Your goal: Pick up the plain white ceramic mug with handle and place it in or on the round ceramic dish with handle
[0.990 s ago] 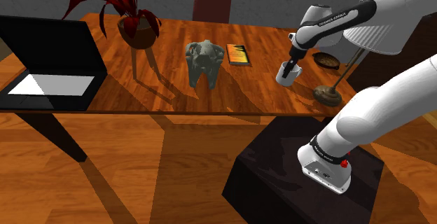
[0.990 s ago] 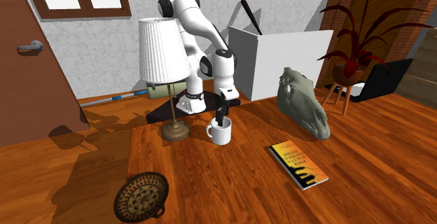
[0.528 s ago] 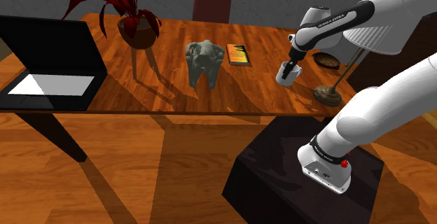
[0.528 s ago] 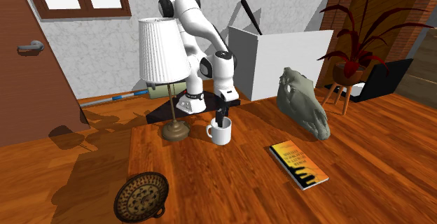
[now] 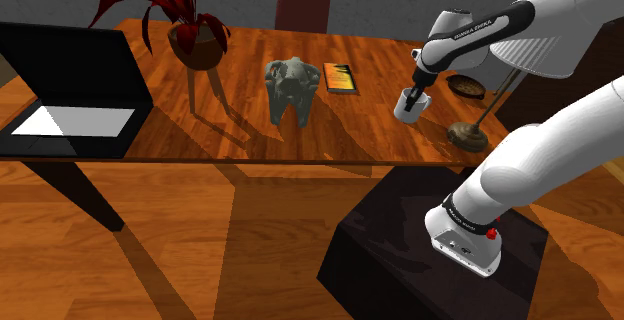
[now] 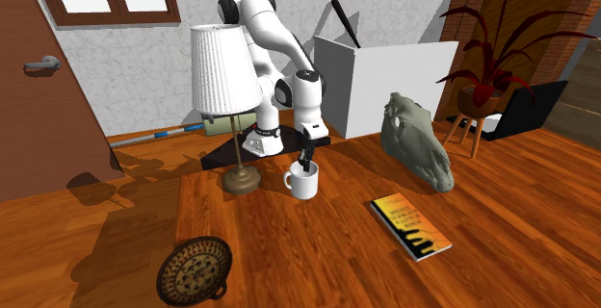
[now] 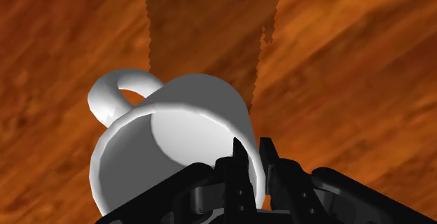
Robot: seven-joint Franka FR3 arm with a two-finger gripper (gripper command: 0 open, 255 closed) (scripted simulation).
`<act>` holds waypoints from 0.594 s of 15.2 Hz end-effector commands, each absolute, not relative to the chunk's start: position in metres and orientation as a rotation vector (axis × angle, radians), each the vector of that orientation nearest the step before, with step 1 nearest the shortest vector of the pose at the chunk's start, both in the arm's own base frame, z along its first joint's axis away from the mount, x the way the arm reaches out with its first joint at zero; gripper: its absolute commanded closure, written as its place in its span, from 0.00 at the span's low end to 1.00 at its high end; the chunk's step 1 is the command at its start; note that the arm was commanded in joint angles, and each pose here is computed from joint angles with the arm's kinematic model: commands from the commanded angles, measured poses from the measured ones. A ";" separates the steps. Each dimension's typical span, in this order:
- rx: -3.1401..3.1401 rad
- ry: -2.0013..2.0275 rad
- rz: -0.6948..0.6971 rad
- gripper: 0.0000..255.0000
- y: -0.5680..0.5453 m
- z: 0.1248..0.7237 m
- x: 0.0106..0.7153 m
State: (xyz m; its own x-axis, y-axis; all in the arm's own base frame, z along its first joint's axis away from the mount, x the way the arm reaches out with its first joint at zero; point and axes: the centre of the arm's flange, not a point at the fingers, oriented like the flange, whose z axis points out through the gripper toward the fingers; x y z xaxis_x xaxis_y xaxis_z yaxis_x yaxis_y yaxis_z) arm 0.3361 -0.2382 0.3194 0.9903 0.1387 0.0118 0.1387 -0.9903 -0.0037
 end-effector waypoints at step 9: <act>-3.129 -0.217 -0.017 1.00 -0.238 0.351 0.336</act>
State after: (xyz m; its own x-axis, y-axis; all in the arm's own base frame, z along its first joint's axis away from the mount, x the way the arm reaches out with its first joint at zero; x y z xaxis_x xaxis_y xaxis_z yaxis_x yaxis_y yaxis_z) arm 0.3356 -0.2384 0.3447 0.9903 0.1383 0.0116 0.1384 -0.9904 -0.0039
